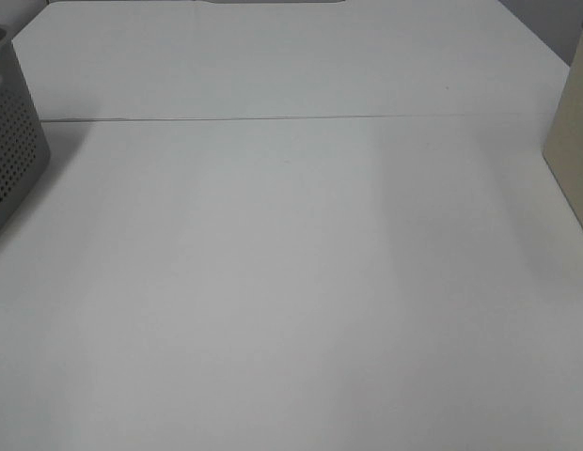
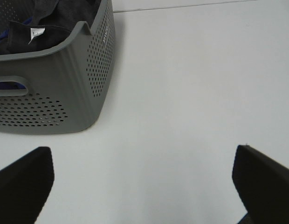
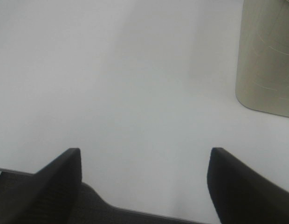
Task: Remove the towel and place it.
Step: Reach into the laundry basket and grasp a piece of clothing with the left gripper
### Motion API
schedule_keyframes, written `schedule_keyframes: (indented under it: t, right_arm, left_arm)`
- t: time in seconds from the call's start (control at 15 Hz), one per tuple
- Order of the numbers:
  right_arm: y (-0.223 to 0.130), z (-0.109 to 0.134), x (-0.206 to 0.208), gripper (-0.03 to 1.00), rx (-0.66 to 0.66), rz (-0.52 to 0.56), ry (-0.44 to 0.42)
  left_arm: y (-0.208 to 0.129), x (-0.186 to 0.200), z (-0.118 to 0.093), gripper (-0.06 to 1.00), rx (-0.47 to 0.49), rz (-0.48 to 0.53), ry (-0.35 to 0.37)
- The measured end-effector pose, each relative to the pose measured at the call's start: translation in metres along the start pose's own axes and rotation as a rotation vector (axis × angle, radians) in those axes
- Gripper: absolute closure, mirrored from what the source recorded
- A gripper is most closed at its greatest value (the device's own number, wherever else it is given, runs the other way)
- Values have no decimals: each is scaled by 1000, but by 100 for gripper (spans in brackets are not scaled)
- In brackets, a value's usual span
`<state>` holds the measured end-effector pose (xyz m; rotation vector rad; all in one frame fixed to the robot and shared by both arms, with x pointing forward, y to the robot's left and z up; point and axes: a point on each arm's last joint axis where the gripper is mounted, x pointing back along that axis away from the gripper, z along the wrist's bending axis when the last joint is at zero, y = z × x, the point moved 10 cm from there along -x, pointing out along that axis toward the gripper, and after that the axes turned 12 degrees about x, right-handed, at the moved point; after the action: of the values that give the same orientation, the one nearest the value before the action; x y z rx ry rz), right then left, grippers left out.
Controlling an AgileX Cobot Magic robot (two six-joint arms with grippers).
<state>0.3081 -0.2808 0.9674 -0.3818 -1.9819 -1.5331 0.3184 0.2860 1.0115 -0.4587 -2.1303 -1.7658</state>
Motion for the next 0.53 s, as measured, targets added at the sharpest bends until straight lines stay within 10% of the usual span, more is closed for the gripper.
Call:
schedule_keyframes:
  t: [0.53]
  right_arm:
    - [0,0,0,24,0,0,0]
  left_arm:
    - [0,0,-1,-4,6,-1,-4]
